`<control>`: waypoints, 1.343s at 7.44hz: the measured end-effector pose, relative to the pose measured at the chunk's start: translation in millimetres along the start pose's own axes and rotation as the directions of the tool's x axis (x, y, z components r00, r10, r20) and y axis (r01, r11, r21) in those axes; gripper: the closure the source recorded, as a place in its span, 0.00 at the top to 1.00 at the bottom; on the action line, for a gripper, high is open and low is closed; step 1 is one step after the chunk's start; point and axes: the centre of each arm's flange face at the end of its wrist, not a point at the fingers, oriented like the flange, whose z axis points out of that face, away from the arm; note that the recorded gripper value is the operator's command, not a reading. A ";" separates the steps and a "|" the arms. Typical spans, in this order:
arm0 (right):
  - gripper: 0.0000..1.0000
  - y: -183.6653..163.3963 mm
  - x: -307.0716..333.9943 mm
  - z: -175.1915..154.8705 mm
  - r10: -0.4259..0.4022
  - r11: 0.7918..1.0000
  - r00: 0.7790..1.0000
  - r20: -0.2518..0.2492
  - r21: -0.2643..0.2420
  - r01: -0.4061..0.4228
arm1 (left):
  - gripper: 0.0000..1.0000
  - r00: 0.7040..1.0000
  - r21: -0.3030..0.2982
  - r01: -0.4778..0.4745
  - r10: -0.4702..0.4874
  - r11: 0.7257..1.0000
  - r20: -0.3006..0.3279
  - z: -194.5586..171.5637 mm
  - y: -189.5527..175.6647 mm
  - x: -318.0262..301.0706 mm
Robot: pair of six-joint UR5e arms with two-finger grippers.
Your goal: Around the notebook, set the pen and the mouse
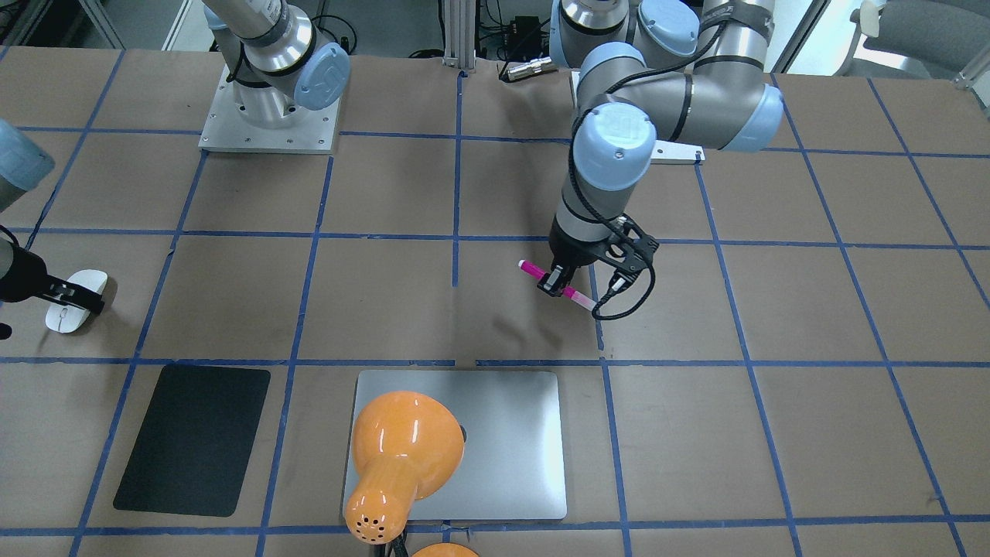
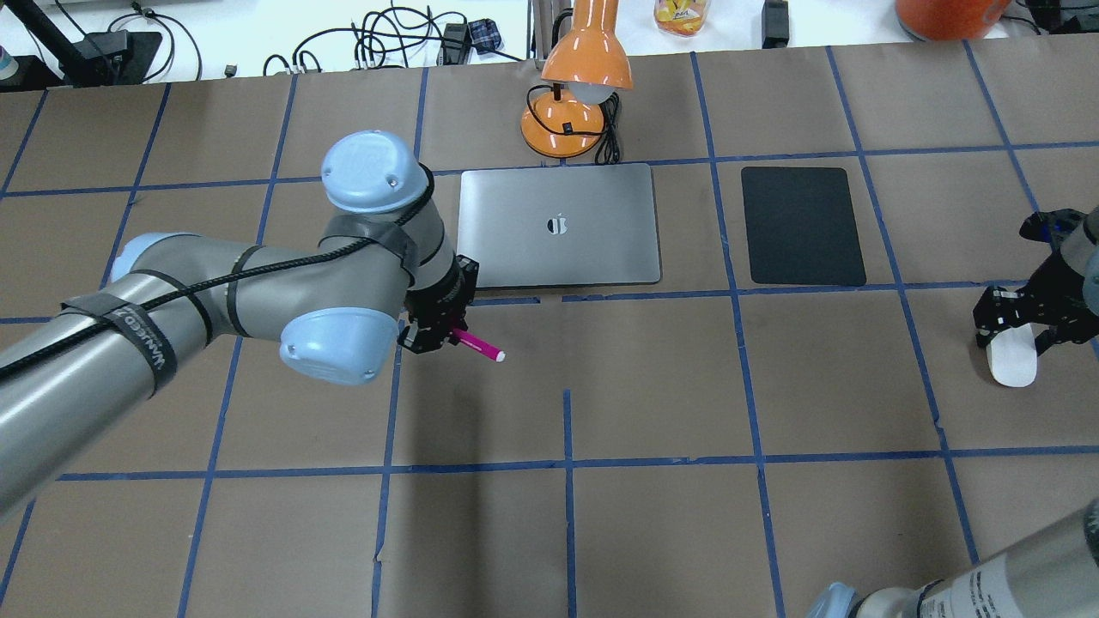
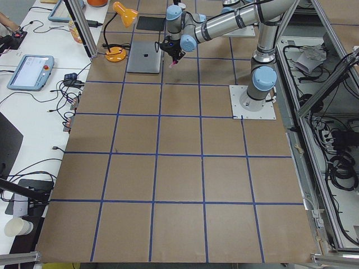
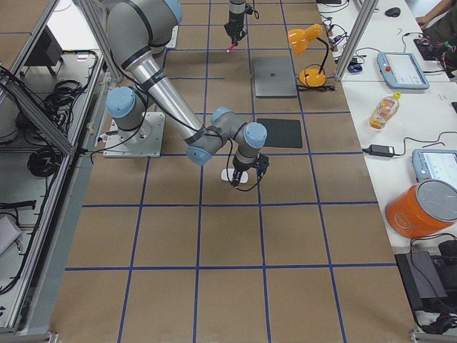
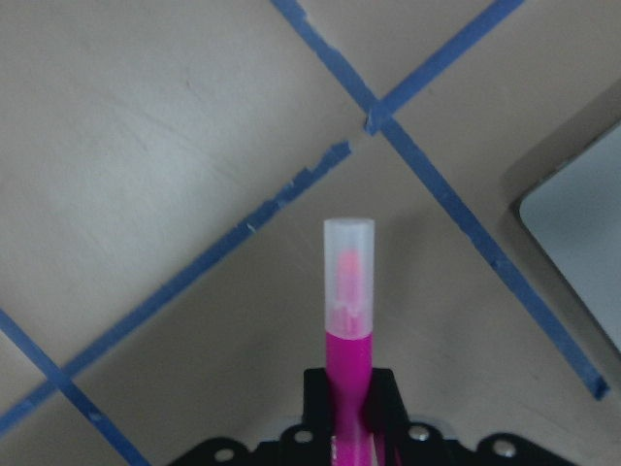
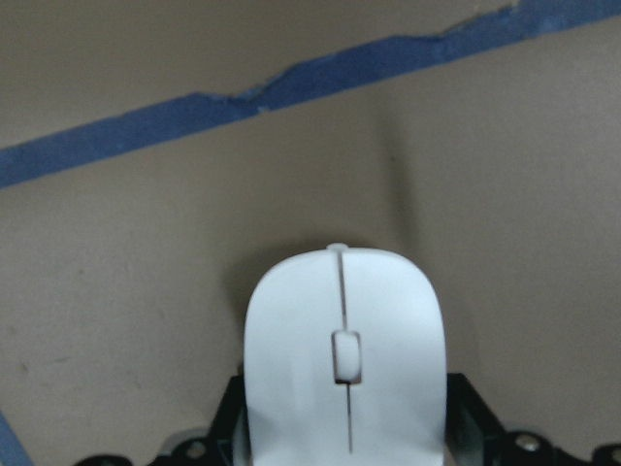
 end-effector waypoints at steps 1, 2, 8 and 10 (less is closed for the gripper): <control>0.42 0.5 0.8 -0.4 -0.001 1.000 1.000 -0.008 -0.003 0.001 | 0.00 0.994 0.001 0.107 -0.107 0.994 -0.020 18.7 28.2 10.3; 0.42 0.7 1.1 -1.8 -0.001 1.000 1.000 -0.013 -0.002 0.001 | 0.00 0.983 -0.002 0.181 -0.181 0.984 -0.037 38.5 56.2 18.5; 0.46 -30.3 -84.5 -62.1 -0.122 0.985 0.990 -0.076 0.116 0.131 | 1.00 0.980 -0.004 0.179 -0.179 0.984 -0.087 50.8 98.7 31.0; 0.46 -53.6 -138.9 -87.6 -0.160 0.973 0.984 -0.073 0.157 0.170 | 1.00 0.993 0.007 0.045 -0.044 0.999 -0.114 12.3 79.1 35.1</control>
